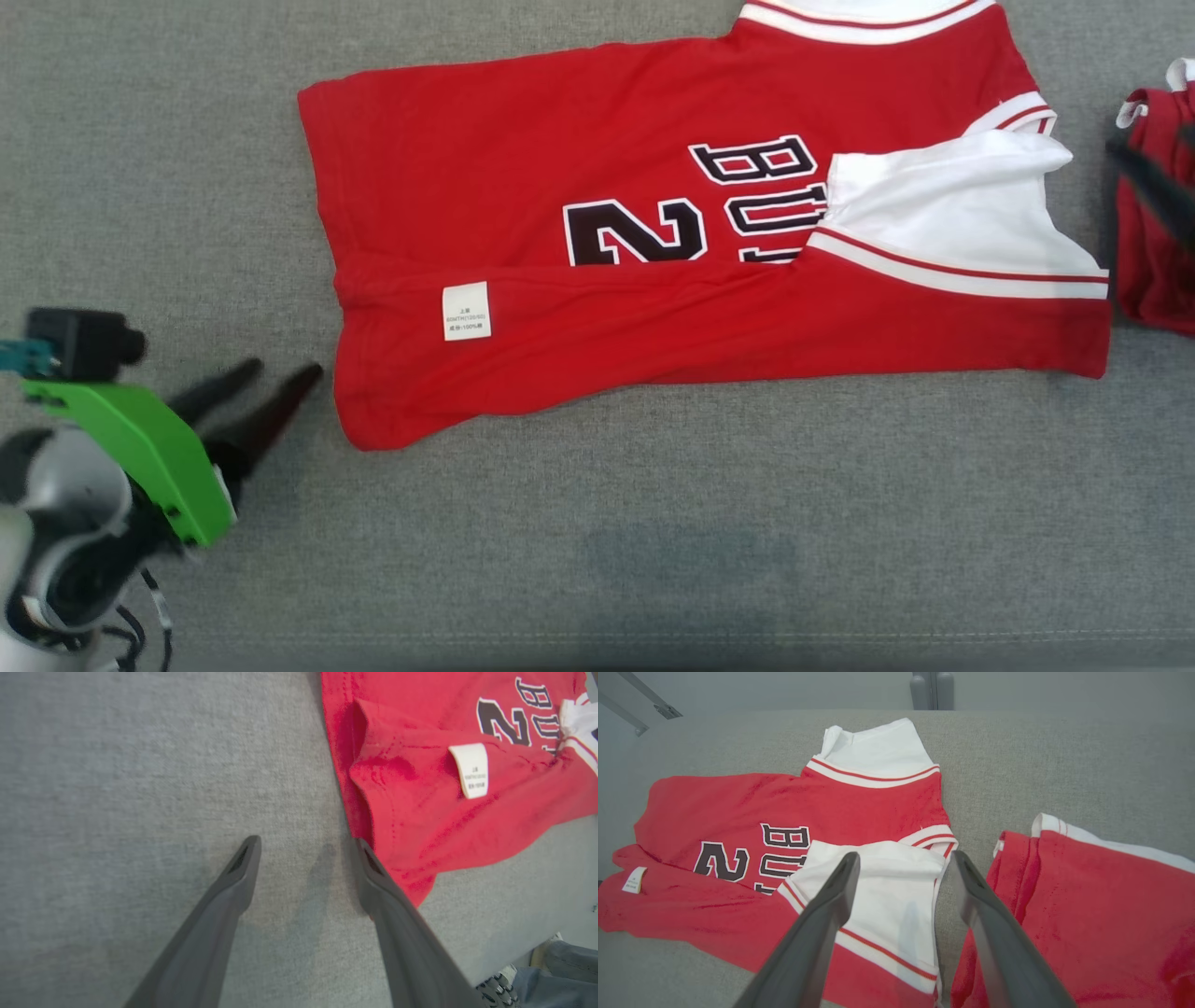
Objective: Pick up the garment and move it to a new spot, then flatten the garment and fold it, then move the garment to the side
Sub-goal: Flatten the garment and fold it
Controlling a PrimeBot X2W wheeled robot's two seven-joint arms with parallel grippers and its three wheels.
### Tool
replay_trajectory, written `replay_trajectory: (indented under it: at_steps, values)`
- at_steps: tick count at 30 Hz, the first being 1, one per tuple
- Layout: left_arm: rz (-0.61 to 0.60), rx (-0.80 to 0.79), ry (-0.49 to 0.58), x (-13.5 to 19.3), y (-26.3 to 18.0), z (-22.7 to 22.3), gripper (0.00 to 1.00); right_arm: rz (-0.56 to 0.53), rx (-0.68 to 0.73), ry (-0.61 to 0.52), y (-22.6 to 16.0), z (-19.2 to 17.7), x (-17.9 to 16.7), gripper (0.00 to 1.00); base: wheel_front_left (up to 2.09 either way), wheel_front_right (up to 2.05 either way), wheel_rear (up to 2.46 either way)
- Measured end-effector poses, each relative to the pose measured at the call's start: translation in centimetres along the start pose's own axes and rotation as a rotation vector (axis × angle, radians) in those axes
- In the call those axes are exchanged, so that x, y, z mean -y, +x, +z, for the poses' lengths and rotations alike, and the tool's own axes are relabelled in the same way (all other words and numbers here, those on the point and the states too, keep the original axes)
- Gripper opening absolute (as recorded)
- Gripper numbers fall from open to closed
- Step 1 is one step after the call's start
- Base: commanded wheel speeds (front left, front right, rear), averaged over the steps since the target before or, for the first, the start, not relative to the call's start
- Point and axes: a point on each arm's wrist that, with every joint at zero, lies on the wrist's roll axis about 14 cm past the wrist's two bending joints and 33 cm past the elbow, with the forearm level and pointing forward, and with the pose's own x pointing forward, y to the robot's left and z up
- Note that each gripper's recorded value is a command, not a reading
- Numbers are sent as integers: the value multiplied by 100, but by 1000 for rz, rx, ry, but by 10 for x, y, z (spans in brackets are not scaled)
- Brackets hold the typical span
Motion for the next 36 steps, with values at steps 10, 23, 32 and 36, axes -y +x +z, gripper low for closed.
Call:
replay_trajectory:
  at_steps: [10, 23, 32, 36]
  values:
    - [3, 220, 159, 10, 28, 104, 100, -3, 186, -78, 47, 74, -1, 100, 0, 0, 0]
    - [79, 174, 113, -20, 90, 104, 100, -2, 93, -106, 139, 56, 4, 100, 0, 0, 0]
    - [45, 202, 67, -18, 106, 107, 100, 11, -5, -79, 185, 19, -2, 100, 0, 0, 0]
    - [-3, 206, 52, -7, 109, 108, 82, 7, -4, -78, 197, 20, -3, 100, 0, 0, 0]
